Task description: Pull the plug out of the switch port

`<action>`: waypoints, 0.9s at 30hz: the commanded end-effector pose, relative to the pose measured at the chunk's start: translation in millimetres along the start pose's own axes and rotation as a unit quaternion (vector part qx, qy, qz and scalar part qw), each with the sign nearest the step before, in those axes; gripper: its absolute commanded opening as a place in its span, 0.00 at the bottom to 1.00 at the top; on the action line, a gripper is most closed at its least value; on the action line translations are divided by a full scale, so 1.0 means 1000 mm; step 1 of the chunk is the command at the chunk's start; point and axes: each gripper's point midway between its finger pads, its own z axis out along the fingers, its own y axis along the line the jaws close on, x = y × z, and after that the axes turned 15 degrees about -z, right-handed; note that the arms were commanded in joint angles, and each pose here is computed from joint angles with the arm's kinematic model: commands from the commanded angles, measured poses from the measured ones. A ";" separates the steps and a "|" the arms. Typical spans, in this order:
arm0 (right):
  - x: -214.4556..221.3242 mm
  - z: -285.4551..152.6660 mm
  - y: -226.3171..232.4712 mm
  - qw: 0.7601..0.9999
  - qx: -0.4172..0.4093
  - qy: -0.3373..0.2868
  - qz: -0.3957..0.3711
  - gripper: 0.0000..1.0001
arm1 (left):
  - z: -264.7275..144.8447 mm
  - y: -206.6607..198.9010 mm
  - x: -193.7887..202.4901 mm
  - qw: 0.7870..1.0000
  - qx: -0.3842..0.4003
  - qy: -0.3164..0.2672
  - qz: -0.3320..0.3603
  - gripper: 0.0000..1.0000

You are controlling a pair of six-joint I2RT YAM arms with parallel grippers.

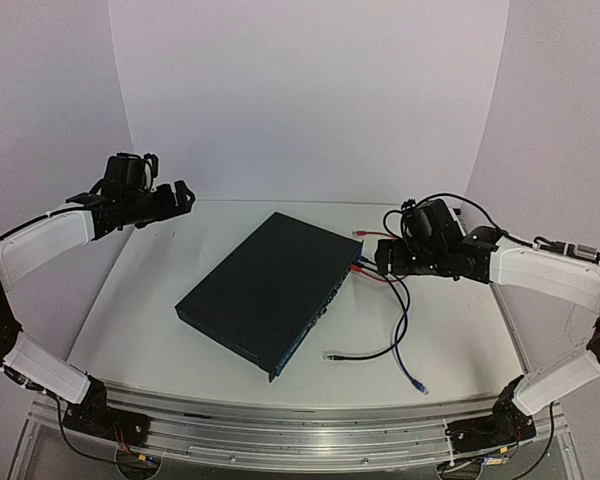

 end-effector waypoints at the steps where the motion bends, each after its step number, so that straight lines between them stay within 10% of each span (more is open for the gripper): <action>1: -0.011 -0.007 0.006 0.997 -0.021 -0.032 -0.064 0.98 | -0.002 -0.005 0.003 1.000 0.014 0.010 0.008 1.00; 10: 0.019 0.022 0.081 0.949 -0.197 -0.051 -0.239 0.95 | 0.050 -0.012 0.047 0.992 0.051 0.110 0.021 1.00; 27: 0.043 0.082 0.121 0.928 -0.246 -0.026 -0.278 0.62 | 0.125 0.001 0.122 0.969 0.075 0.234 -0.001 0.99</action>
